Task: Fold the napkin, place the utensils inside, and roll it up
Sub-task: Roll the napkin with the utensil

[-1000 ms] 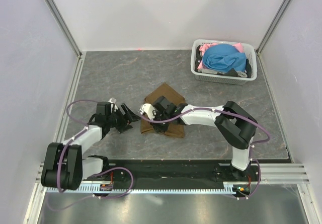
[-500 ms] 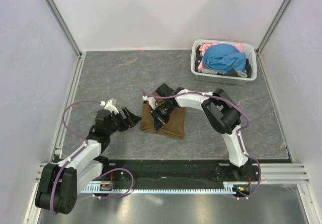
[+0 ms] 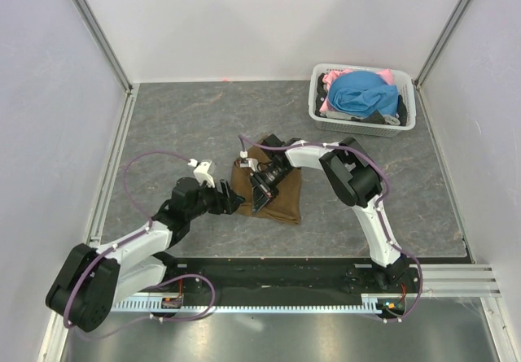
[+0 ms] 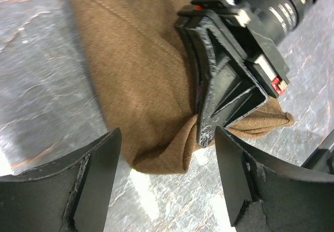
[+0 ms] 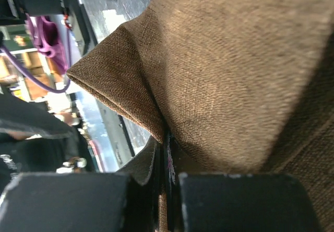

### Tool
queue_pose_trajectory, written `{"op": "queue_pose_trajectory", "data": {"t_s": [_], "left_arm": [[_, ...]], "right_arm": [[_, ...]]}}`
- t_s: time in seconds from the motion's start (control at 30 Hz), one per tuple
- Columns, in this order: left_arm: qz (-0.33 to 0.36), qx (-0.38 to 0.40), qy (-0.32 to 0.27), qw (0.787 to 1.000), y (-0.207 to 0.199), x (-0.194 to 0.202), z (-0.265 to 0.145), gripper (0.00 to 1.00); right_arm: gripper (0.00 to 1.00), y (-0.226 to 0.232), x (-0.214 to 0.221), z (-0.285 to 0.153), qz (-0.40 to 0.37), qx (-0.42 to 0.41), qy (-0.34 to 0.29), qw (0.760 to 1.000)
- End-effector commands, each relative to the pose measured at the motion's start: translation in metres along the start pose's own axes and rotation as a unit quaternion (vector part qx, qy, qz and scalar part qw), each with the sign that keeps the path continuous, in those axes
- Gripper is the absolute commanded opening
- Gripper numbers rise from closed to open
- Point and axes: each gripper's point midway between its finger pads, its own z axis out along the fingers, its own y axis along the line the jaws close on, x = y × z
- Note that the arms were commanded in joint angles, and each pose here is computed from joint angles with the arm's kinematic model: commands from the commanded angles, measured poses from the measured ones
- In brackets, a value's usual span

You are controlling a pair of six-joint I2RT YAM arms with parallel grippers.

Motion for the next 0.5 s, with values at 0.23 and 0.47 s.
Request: {"op": "queue_pose_trajectory", "data": {"t_s": [0.23, 0.47], "left_arm": [[0.058, 0.031, -0.004, 0.998, -0.019, -0.008, 0.013, 0.73], [0.059, 0.037, 0.02, 0.997, -0.021, 0.008, 0.015, 0.66]], "right_arm": [[0.0, -0.03, 0.006, 0.005, 0.046, 0.006, 0.009, 0.999], [0.0, -0.033, 0.004, 0.005, 0.05, 0.004, 0.007, 0.999]]}}
